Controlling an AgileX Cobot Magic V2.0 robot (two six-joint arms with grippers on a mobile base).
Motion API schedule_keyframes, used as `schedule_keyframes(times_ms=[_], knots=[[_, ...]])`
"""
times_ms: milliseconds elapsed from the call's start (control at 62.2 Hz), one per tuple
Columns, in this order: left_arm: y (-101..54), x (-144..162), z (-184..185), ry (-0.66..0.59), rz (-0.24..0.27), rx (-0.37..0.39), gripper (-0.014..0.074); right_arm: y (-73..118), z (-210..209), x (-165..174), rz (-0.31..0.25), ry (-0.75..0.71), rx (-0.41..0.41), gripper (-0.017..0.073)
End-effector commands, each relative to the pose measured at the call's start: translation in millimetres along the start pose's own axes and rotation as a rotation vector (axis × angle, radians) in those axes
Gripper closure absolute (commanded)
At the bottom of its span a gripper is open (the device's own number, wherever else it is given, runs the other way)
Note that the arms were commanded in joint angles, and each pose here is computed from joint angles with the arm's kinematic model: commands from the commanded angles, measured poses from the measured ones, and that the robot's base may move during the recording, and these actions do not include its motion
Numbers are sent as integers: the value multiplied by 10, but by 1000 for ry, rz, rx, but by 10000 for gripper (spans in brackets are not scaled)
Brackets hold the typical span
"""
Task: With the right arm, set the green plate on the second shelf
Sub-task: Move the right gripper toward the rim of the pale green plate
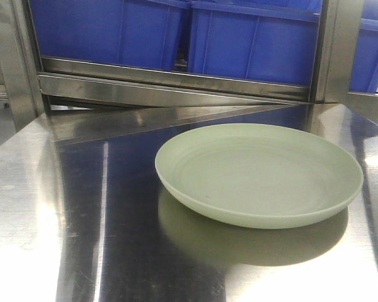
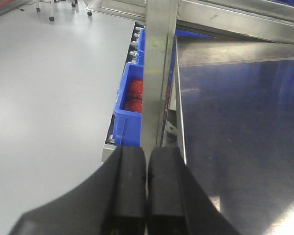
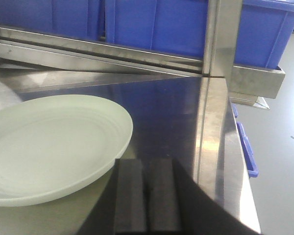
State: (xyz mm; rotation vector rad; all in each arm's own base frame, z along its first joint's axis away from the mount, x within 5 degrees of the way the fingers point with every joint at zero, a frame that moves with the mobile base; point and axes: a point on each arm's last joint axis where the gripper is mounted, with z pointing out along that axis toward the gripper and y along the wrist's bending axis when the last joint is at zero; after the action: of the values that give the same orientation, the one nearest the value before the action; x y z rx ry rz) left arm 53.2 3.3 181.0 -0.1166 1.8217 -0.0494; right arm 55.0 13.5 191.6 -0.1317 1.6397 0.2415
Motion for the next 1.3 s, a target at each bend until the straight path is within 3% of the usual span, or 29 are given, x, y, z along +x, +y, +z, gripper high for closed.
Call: schedule_keyframes(times_ms=[0, 450, 579, 1013, 1286], knots=[[-8, 33, 18, -55, 3, 20, 470, 3, -23, -111, -11, -109, 1, 503], [-8, 33, 18, -55, 3, 20, 470, 5, -29, -154, -20, -158, -1, 503], [-8, 33, 18, -55, 3, 20, 470, 5, -7, -226, 41, -200, -4, 503], [-8, 33, 18, -55, 3, 20, 470, 40, 657, -820, 53, 42, 25, 503], [-8, 33, 18, -55, 3, 20, 470, 88, 1263, -1115, 297, 271, 47, 503]])
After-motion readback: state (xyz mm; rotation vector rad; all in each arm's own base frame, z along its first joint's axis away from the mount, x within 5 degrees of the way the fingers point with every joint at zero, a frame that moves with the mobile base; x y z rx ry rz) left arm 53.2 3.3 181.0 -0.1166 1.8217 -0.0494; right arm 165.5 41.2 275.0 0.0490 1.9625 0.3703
